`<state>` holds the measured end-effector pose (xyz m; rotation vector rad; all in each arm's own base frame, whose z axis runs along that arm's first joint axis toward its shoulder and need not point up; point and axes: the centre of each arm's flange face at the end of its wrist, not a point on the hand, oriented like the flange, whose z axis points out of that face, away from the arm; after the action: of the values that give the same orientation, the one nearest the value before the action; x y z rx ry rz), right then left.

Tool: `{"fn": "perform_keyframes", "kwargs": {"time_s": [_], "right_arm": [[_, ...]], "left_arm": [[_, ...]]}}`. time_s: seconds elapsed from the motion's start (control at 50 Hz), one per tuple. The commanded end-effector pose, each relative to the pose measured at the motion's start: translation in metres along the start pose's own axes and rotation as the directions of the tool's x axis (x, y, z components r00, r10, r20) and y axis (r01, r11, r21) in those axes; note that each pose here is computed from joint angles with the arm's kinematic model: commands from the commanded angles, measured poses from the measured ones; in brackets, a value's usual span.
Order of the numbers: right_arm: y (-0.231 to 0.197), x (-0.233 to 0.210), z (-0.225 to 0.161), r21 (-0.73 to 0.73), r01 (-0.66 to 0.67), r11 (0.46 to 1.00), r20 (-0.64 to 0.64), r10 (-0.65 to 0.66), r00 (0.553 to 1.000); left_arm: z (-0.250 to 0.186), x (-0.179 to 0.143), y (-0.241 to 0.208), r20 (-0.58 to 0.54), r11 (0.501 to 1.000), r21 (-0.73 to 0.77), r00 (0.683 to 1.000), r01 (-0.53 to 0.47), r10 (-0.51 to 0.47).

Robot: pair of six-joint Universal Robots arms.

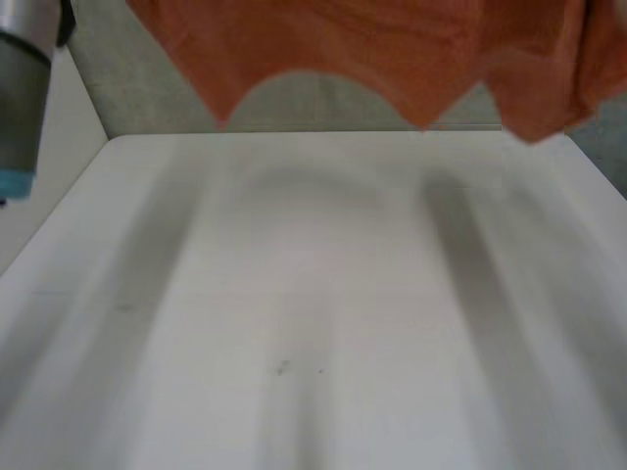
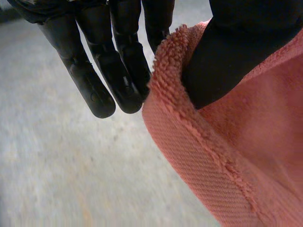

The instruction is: Fold the laundry

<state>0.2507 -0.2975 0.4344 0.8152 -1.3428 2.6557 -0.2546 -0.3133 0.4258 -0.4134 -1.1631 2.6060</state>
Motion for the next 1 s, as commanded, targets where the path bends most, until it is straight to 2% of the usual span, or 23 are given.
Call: {"fn": "perform_keyframes", "kwargs": {"time_s": [0.02, 0.16, 0.18, 0.22, 0.26, 0.28, 0.34, 0.4, 0.52, 0.64, 0.78, 0.84, 0.92, 1.0], "right_arm": [[0.065, -0.052, -0.060, -0.353, -0.033, 0.935, 0.246, 0.126, 0.961], [0.124, -0.095, -0.112, -0.584, -0.017, 0.812, 0.327, 0.255, 0.910], [0.137, -0.104, -0.122, -0.627, -0.010, 0.779, 0.337, 0.283, 0.898], [0.148, -0.112, -0.131, -0.664, -0.007, 0.748, 0.342, 0.312, 0.886], [0.161, -0.123, -0.142, -0.708, -0.002, 0.706, 0.347, 0.350, 0.870], [0.165, -0.126, -0.145, -0.719, 0.001, 0.695, 0.349, 0.360, 0.865], [0.177, -0.134, -0.152, -0.750, 0.004, 0.661, 0.345, 0.387, 0.855], [0.180, -0.135, -0.152, -0.758, -0.015, 0.653, 0.329, 0.401, 0.855], [0.182, -0.128, -0.148, -0.759, -0.144, 0.635, 0.215, 0.453, 0.866], [0.161, -0.116, -0.147, -0.711, -0.245, 0.659, 0.154, 0.486, 0.860], [0.176, -0.088, -0.142, -0.692, -0.285, 0.663, 0.141, 0.512, 0.848], [0.180, -0.080, -0.139, -0.686, -0.269, 0.676, 0.167, 0.506, 0.846], [0.188, -0.070, -0.141, -0.696, -0.180, 0.695, 0.238, 0.460, 0.855], [0.203, -0.071, -0.149, -0.721, -0.055, 0.691, 0.320, 0.402, 0.858]], "left_arm": [[-0.060, 0.005, 0.069, -0.004, 0.959, -0.281, 1.000, 0.026, -0.029], [-0.117, 0.002, 0.118, 0.006, 0.875, -0.483, 0.999, 0.037, -0.039], [-0.122, 0.001, 0.122, 0.007, 0.864, -0.501, 0.999, 0.040, -0.042], [-0.138, 0.005, 0.137, 0.002, 0.829, -0.557, 0.998, 0.047, -0.056], [-0.142, 0.007, 0.140, -0.002, 0.819, -0.572, 0.998, 0.050, -0.062], [-0.153, 0.009, 0.148, -0.002, 0.794, -0.605, 0.997, 0.055, -0.071], [-0.161, 0.009, 0.152, 0.000, 0.776, -0.628, 0.997, 0.057, -0.073], [-0.165, 0.009, 0.154, 0.004, 0.769, -0.637, 0.997, 0.060, -0.074], [-0.164, -0.004, 0.158, 0.032, 0.765, -0.641, 0.998, 0.058, -0.049], [-0.162, -0.015, 0.158, 0.057, 0.768, -0.637, 0.998, 0.059, -0.030], [-0.156, -0.030, 0.153, 0.084, 0.783, -0.620, 0.996, 0.051, 0.001], [-0.154, -0.036, 0.150, 0.095, 0.790, -0.612, 0.995, 0.048, 0.013], [-0.151, -0.042, 0.148, 0.107, 0.796, -0.604, 0.994, 0.044, 0.027], [-0.150, -0.045, 0.148, 0.110, 0.799, -0.600, 0.993, 0.040, 0.032]]}}
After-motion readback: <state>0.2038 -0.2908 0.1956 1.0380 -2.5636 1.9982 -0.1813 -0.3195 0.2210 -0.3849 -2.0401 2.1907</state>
